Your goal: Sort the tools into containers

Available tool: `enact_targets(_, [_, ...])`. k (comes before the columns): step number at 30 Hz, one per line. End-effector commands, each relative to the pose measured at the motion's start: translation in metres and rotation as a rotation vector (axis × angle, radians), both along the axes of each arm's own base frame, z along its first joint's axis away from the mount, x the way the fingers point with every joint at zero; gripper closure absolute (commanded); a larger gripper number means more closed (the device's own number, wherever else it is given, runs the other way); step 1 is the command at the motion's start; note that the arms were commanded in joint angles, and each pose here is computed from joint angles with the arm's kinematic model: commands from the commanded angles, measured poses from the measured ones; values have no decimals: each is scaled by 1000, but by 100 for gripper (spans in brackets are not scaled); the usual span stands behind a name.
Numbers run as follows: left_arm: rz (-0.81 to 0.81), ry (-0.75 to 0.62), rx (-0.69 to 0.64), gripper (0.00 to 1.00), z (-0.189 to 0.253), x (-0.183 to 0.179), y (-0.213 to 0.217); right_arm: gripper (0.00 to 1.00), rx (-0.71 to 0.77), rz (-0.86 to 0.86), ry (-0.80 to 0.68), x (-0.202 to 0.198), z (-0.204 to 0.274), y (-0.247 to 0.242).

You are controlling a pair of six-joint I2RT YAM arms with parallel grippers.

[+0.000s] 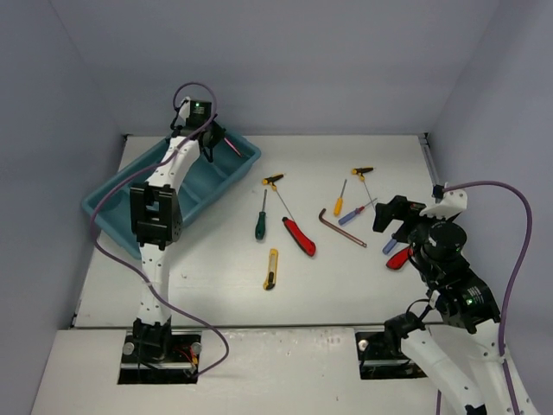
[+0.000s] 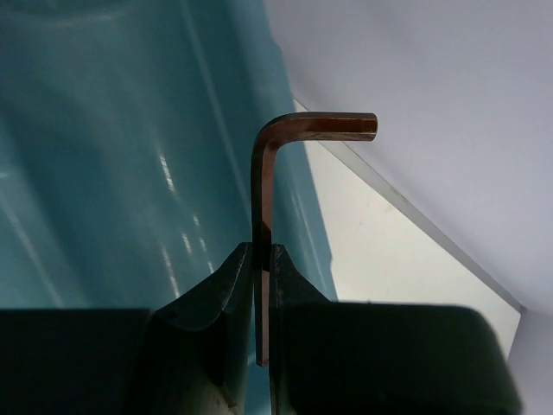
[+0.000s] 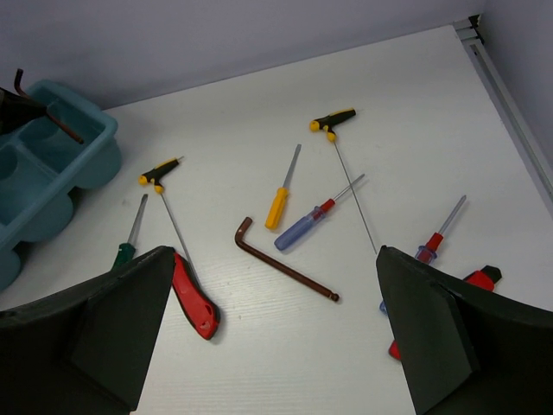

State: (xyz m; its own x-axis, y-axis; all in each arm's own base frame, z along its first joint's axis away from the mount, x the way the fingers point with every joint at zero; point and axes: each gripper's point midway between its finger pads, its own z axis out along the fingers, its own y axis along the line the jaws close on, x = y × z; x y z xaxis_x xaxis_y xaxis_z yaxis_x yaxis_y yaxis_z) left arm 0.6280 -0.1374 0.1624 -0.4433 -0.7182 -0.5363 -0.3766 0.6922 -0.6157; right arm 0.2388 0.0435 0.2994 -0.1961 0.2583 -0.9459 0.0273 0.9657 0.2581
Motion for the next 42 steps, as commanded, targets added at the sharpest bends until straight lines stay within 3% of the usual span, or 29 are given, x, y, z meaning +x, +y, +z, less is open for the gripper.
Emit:
enact_targets(1, [48, -79, -5, 100, 44, 6, 15, 0, -7, -11, -38, -1, 14, -3])
enact_targets(4, [48, -33, 0, 100, 27, 5, 16, 0, -18, -13, -33, -4, 12, -5])
enact_targets(6, [50, -11, -4, 92, 18, 4, 16, 0, -24, -16, -28, -5, 11, -7])
enact_targets(9, [27, -3, -4, 61, 12, 4, 12, 0, -34, -32, -25, -6, 10, -11])
enact_targets(11, [18, -19, 3, 45, 21, 4, 12, 0, -39, -39, -25, -7, 10, -12])
enact_targets(15, [-8, -70, 34, 30, 52, -2, 14, 0, -57, -47, -8, -3, 6, -13])
enact_targets(21, [-135, -181, 47, 27, 133, -39, -5, 0, -134, -94, 98, 16, -16, -16])
enact_targets(23, [-206, -248, 72, 27, 178, -72, -18, 0, -215, -77, 193, 34, -37, -12])
enact_targets(28, [-419, -321, 217, 27, 223, -164, -56, 0, -380, 68, 398, 77, -83, 9])
enact_targets(31, [-490, -302, 323, 27, 204, -218, -66, 0, -385, 197, 510, 95, -117, 27])
enact_targets(34, [-541, -240, 386, 27, 169, -265, -62, 8, -354, 257, 616, 106, -151, 37])
enact_targets(36, [-573, -182, 368, 27, 140, -301, -55, 9, -341, 264, 682, 111, -172, 38])
enact_targets(42, [-549, -189, 307, 27, 128, -371, -20, 12, -326, 342, 828, 111, -224, 47])
